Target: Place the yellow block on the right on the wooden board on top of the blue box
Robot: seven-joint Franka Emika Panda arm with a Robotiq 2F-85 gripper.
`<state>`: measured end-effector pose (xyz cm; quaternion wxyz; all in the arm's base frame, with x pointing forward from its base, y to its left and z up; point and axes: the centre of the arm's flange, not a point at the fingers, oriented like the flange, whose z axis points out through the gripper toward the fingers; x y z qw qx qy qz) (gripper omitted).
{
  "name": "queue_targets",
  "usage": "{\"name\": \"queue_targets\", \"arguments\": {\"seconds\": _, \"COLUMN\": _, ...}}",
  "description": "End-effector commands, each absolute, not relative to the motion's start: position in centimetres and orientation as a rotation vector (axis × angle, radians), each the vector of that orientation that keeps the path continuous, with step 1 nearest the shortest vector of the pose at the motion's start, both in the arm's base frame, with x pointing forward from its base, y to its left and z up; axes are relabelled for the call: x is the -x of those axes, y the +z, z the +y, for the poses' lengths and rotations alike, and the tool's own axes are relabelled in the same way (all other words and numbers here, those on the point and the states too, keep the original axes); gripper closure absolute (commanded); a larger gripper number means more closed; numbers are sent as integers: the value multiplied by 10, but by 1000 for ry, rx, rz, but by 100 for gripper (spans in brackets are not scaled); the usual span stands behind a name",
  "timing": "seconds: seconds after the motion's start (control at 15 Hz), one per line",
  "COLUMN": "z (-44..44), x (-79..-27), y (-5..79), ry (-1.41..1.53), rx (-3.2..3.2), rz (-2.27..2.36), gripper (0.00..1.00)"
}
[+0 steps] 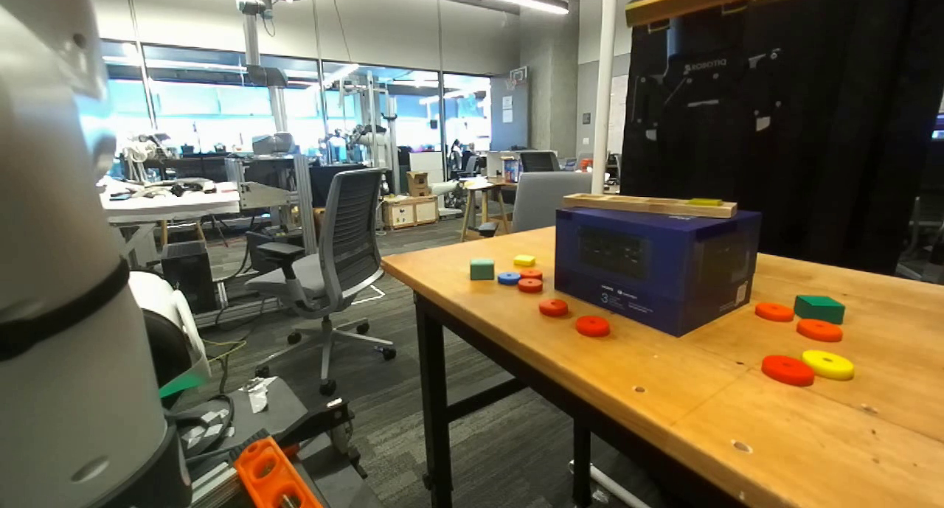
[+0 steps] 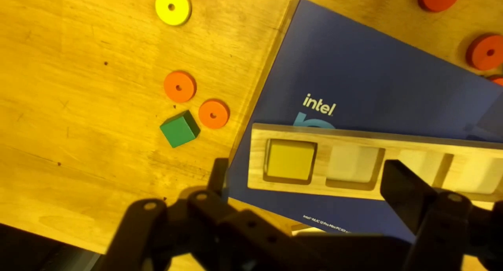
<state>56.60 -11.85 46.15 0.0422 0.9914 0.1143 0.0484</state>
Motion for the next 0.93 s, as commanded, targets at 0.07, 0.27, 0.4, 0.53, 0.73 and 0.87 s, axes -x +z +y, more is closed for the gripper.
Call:
{"name": "queue_targets", "arguments": {"seconds": 0.07, "z": -106, "x": -503, "y": 492, "ry": 152, "rx": -3080, "rz": 219, "gripper": 0}}
{"name": "queue_targets", "arguments": {"seconds": 0.27, "z": -97, "x": -460, "y": 490, "ry": 146, "rx": -3111, "rz": 159, "gripper": 0}}
{"name": "queue_targets", "arguments": {"seconds": 0.4, "z": -94, "x": -433, "y": 484, "ry": 145, "rx": -3111, "rz": 150, "gripper": 0}}
{"name": "queue_targets", "arguments": {"seconds": 0.53, "z": -92, "x": -411, "y": 477, "ry": 127, "rx": -3113, "rz": 144, "gripper": 0}}
{"name": "queue_targets", "arguments": {"seconds": 0.73, "z": -90, "x": -386, "y": 472, "ry": 114, "rx": -3112, "rz": 142, "gripper": 0}}
{"name": "queue_targets", "arguments": {"seconds": 0.87, "z": -90, "x": -373, "y": 475, "ry": 117, "rx": -3110, "rz": 105, "gripper": 0}}
